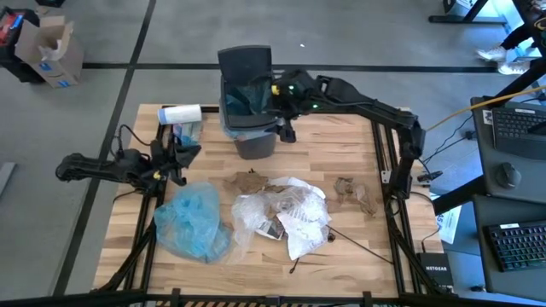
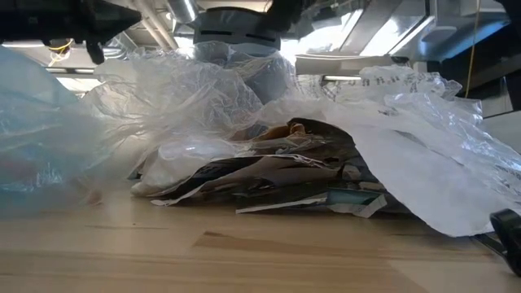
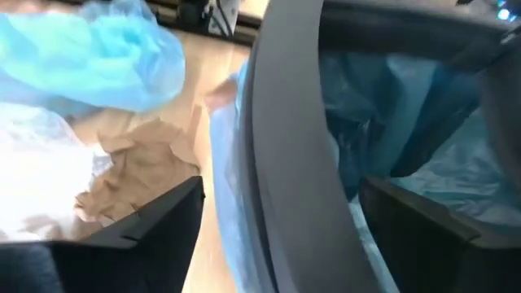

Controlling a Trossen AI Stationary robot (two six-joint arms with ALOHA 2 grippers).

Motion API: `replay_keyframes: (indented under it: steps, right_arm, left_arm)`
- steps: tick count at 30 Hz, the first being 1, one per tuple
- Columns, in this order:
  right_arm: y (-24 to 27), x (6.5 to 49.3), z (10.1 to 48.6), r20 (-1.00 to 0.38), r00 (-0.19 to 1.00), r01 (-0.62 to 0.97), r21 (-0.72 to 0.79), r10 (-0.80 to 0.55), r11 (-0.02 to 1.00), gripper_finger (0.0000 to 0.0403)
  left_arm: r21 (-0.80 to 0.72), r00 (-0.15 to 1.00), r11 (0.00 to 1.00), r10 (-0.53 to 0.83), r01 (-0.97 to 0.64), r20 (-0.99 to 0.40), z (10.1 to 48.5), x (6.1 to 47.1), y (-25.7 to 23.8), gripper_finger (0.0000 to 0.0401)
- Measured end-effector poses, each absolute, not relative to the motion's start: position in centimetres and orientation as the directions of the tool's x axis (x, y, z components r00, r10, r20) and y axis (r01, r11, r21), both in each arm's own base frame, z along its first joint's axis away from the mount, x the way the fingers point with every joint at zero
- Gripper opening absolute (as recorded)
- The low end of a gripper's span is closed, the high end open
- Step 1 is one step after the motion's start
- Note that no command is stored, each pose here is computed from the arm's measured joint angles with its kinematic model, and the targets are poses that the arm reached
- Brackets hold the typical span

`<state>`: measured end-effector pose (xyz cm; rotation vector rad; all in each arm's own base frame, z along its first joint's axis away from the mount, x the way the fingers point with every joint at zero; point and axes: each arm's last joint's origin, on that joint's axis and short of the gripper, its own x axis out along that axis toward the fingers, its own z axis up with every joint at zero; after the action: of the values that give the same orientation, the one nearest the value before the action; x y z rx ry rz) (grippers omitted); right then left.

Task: Pick and place trash into bin
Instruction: Remove the trash cover from the trash bin

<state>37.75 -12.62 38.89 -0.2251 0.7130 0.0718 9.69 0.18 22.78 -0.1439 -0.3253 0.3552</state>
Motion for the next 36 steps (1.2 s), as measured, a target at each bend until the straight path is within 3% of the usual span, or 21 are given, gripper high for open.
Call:
replay_keyframes:
  steps: [6,12,16,18,27,36]
  right_arm:
    - [-12.9,38.3,38.1,-0.676,0.736,-0.15,-0.224,-0.043,0.963,0.0256]
    - [-12.9,38.3,38.1,-0.679,0.731,-0.159,-0.254,-0.059,0.954,0.0136]
    - [-12.8,38.3,38.2,-0.674,0.738,-0.176,-0.243,-0.035,0.954,0.0133]
    - [-12.8,38.3,38.2,-0.669,0.743,-0.194,-0.242,-0.018,0.951,0.0103]
    - [-12.3,38.6,38.2,-0.662,0.749,-0.201,-0.23,-0.002,0.952,0.0107]
    - [-12.0,38.3,39.3,-0.638,0.765,-0.208,-0.12,0.085,0.971,0.0107]
  left_arm:
    - [-0.066,0.896,0.909,0.416,-0.411,0.155,25.8,12.5,0.0,0.0001]
    - [0.088,0.867,0.866,0.497,-0.492,-0.044,27.0,16.0,0.1,0.0001]
    - [0.099,0.851,0.857,0.515,-0.507,-0.102,26.2,17.6,0.3,0.0003]
    - [0.098,0.838,0.848,0.53,-0.521,-0.131,25.7,18.1,0.6,0.0003]
    - [0.056,0.771,0.789,0.611,-0.612,-0.177,24.3,19.7,2.5,0.0003]
    - [0.07,0.734,0.76,0.644,-0.647,-0.215,23.5,20.1,3.5,0.0003]
